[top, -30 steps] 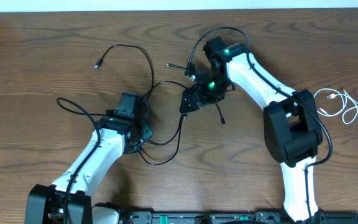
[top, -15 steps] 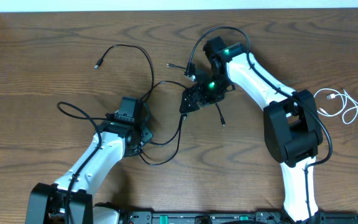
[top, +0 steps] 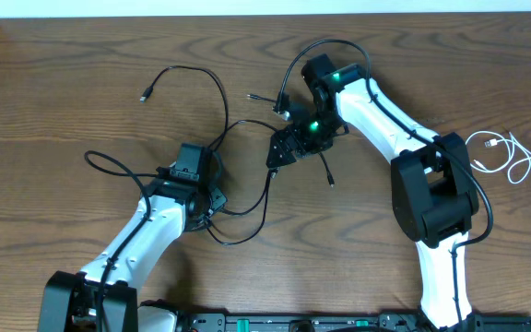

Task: Untangle cables

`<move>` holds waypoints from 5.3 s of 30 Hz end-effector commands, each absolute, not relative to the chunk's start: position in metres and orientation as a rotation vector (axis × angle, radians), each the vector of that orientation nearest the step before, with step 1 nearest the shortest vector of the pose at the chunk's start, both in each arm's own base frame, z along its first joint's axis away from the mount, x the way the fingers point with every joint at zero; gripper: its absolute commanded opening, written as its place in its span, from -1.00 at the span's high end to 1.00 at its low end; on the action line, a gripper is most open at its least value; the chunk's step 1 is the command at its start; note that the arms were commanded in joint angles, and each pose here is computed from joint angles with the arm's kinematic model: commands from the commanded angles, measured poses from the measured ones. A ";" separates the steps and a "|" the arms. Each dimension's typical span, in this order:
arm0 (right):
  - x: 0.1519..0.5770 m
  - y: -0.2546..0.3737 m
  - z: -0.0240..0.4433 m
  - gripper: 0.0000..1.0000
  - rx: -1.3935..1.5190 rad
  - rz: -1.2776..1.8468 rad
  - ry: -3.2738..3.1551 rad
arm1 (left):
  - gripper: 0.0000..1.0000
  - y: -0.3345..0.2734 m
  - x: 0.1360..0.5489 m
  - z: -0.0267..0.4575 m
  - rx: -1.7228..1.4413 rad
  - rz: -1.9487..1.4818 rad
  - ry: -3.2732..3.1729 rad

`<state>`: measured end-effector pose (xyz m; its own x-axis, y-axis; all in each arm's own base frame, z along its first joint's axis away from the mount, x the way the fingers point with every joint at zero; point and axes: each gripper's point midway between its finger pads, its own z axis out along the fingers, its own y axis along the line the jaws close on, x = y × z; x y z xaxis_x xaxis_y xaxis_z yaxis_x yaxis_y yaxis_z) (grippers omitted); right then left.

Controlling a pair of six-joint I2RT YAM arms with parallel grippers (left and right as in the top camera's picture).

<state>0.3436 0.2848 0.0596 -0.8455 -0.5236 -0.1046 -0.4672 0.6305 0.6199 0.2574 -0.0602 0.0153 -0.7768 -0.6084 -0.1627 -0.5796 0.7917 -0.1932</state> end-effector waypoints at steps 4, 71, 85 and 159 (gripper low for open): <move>0.343 0.288 0.058 -0.98 0.867 -1.017 -2.750 | 0.51 -0.057 0.257 0.014 -0.935 -0.172 2.751; 0.340 0.292 0.062 -0.40 0.776 -1.053 -2.733 | 0.85 -0.143 0.264 0.155 -0.076 -0.910 2.387; 0.323 0.308 0.078 -0.40 0.743 -1.204 -2.612 | 0.85 -0.162 0.268 0.135 0.011 -1.032 2.446; 0.321 0.324 0.097 0.02 0.598 -1.362 -2.519 | 0.86 -0.194 0.241 0.165 0.359 -1.310 2.302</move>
